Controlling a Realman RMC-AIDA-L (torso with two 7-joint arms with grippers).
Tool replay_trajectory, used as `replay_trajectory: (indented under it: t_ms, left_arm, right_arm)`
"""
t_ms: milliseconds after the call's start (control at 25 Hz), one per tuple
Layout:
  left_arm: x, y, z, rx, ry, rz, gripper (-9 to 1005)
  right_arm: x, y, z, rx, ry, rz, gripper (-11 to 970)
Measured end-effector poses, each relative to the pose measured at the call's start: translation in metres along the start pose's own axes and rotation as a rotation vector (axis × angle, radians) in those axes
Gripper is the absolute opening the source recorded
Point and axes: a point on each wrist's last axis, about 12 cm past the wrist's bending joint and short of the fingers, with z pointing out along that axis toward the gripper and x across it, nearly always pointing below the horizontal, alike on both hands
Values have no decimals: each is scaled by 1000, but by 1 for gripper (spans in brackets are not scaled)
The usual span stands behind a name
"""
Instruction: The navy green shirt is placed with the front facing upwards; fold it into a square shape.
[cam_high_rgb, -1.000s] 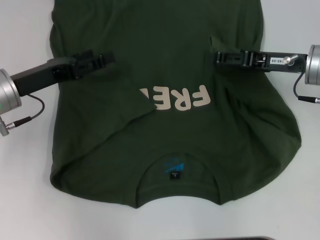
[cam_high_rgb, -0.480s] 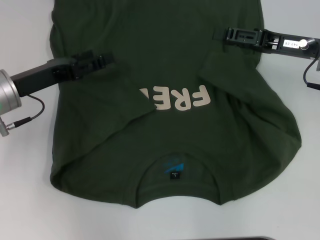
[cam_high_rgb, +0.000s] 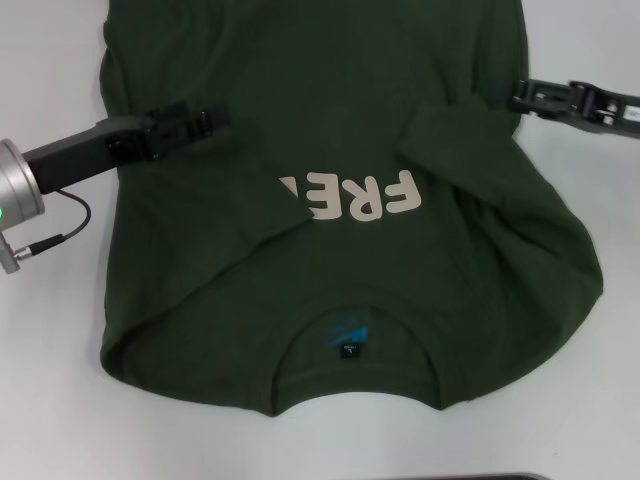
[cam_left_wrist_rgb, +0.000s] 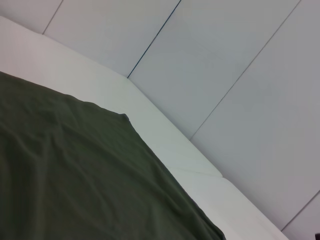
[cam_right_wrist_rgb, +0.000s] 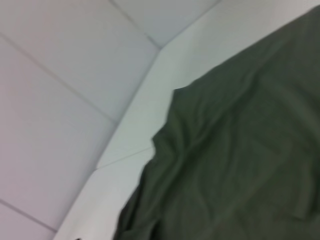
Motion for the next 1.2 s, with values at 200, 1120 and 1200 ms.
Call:
replay_trajectory:
  t_ms: [200, 1120, 1200]
  left_arm:
    - [1, 0, 0, 3, 0, -3, 874]
    - [4, -1, -1, 11, 2, -8, 875]
    - [4, -1, 0, 11, 1, -9, 875]
  right_arm:
    - [15, -13, -20, 52, 0, 58, 787]
    - [32, -33, -38, 184, 38, 144, 781]
    - [33, -33, -35, 192, 46, 141, 781]
